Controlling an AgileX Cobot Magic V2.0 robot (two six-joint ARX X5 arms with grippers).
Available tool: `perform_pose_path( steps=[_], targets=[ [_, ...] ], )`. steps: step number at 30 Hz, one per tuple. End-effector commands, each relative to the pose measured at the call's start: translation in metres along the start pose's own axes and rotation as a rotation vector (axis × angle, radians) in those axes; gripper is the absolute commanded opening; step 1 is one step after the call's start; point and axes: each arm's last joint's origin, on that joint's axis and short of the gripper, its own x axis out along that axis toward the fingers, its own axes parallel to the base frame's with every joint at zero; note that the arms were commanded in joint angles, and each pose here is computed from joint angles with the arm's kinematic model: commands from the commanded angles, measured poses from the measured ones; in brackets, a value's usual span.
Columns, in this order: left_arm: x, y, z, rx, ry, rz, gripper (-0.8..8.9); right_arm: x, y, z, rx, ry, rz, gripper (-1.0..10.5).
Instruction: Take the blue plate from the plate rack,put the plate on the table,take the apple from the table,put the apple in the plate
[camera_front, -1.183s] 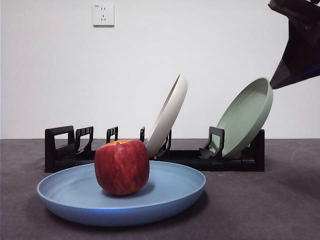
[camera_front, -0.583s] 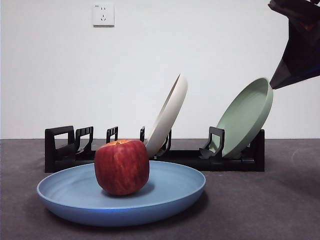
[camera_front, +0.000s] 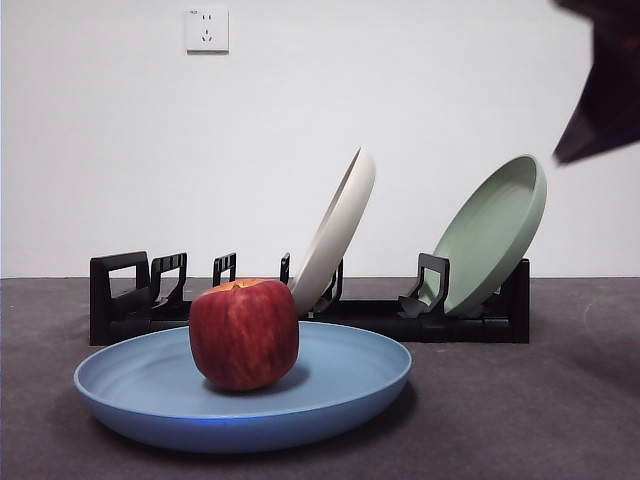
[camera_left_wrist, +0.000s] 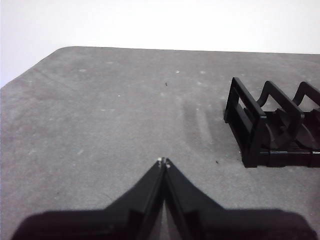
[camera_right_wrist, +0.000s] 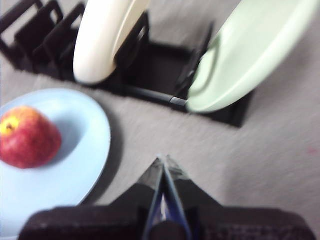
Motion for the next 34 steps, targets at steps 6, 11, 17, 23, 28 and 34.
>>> perform_pose_path(
  steps=[6,11,17,23,28,34],
  targets=[
    [0.001,0.000,-0.004,0.009,0.007,0.002,-0.03,-0.068,-0.037,0.000,0.032,-0.357,-0.252,-0.2],
    [0.001,0.000,-0.004,0.009,0.007,0.002,-0.03,-0.054,-0.049,-0.045,0.062,-0.500,-0.370,-0.2],
    [0.001,0.000,-0.004,0.010,0.007,0.002,-0.03,-0.022,-0.053,-0.090,0.065,-0.491,-0.370,-0.2],
    [0.001,0.000,-0.004,0.009,0.007,0.002,-0.03,-0.010,-0.053,-0.111,0.085,-0.448,-0.362,-0.2],
    [0.001,0.000,-0.004,0.009,0.007,0.002,-0.03,-0.009,-0.053,-0.114,0.083,-0.420,-0.364,-0.2],
    [0.001,0.000,-0.004,0.009,0.007,0.002,-0.03,-0.007,-0.053,-0.117,0.100,-0.387,-0.355,-0.2]
  ],
)
